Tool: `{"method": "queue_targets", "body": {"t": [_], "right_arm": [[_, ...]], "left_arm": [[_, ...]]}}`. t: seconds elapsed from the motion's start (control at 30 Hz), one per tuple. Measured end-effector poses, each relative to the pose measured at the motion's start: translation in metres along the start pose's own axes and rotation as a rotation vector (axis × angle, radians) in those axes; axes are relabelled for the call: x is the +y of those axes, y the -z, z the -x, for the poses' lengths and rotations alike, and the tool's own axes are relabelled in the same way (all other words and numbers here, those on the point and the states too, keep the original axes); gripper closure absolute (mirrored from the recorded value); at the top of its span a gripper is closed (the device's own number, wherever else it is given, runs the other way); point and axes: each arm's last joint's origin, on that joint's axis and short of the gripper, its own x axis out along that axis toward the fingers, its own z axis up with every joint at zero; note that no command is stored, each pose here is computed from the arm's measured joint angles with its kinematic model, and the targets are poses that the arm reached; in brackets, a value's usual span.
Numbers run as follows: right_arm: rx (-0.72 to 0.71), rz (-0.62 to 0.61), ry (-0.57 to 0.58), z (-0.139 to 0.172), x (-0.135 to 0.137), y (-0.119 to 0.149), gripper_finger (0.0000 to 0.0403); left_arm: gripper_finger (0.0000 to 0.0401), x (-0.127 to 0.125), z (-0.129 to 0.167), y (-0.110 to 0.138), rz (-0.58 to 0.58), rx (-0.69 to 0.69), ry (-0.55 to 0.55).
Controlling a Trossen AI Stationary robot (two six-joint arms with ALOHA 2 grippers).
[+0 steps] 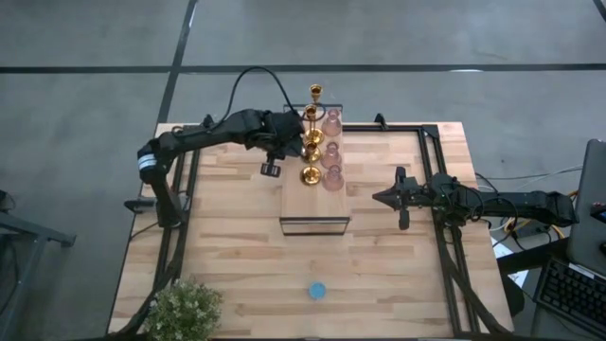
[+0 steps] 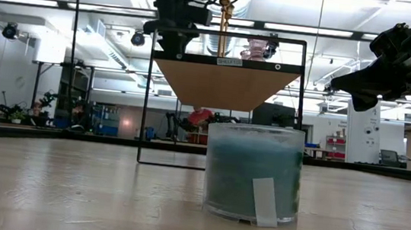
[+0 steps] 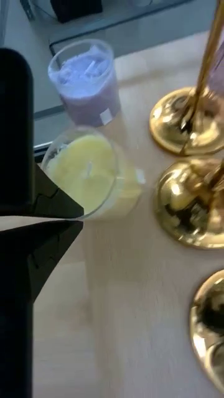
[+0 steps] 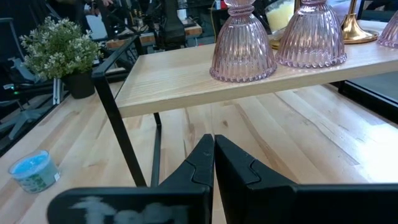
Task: Pick & Place candle stick holders
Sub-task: Put the yellow scented candle on the shelf
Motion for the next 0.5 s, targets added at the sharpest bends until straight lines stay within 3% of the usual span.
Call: {"method": "queue_targets", "body": {"t": [0.5], "right_arm": [[0.0, 0.0, 0.0, 0.0, 0.0, 0.0, 0.0394]], "left_arm": [[0.0351, 0.004, 0.011, -0.002, 0.024, -0.076, -0.052]]}}
